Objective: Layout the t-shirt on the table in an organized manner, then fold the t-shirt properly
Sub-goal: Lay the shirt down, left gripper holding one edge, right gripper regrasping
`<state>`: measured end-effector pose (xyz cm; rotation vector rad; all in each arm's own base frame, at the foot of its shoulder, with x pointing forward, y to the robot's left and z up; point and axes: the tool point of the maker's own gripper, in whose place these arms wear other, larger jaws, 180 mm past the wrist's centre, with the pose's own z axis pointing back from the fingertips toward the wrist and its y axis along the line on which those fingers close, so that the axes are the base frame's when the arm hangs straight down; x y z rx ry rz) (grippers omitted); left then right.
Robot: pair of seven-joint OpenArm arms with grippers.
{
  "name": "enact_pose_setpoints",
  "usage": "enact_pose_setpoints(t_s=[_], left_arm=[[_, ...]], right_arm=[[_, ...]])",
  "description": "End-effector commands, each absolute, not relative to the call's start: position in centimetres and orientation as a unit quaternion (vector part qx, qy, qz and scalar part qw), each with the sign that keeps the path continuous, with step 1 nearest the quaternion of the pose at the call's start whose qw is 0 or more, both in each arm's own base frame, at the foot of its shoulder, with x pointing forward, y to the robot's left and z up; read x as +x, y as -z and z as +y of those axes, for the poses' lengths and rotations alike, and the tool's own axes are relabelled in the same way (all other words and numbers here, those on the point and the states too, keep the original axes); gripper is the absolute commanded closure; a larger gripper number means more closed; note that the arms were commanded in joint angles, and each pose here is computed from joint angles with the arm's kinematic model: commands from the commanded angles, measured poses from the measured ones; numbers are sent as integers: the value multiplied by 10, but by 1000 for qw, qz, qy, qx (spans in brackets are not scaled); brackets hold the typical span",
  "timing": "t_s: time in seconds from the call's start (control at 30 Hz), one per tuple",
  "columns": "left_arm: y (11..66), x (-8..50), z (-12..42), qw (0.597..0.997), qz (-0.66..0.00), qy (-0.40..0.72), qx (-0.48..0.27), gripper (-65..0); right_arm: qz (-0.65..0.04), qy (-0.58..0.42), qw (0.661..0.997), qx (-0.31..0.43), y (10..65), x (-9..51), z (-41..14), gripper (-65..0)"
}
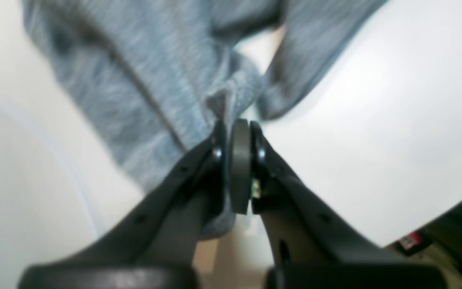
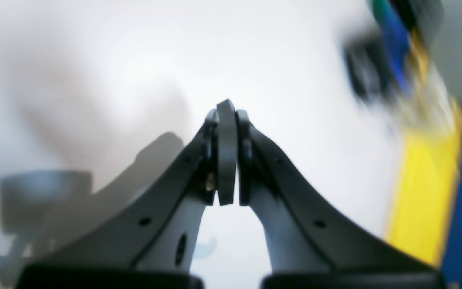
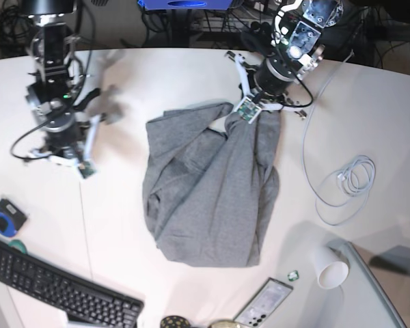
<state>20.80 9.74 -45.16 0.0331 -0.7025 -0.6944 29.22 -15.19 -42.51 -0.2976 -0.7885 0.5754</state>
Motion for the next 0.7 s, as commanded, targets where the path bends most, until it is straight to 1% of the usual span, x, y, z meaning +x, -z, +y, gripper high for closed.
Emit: enact_pose_setpoints(t_s=[0.0, 0.07, 0.2, 0.23, 0.27, 0.5, 0.63, 0.67], left_arm=[[438, 219, 96, 871, -362, 331, 20, 0], [433, 222, 95, 868, -369, 331, 19, 0], [434, 218, 96, 869, -366, 333, 20, 0], [434, 217, 98, 868, -364, 336, 22, 0], [435, 217, 99, 868, -363, 338, 22, 0], [435, 216, 101, 868, -361, 339, 24, 0], [439, 211, 110, 867, -350, 353, 31, 0], [440, 209, 113, 869, -348, 351, 33, 0]], right_arm=[[-392, -293, 863, -127, 416, 294, -136, -23], [-390, -327, 857, -85, 417, 283, -102, -77], [-383, -355, 852, -33, 424, 269, -59, -279], [-382, -359, 851, -26, 426, 267, -52, -318], [-378, -364, 851, -16, 429, 263, -43, -339], [-336, -393, 856, 24, 462, 239, -13, -347], [-317, -395, 862, 34, 478, 239, -9, -336], [-315, -396, 862, 34, 479, 241, -9, -320]])
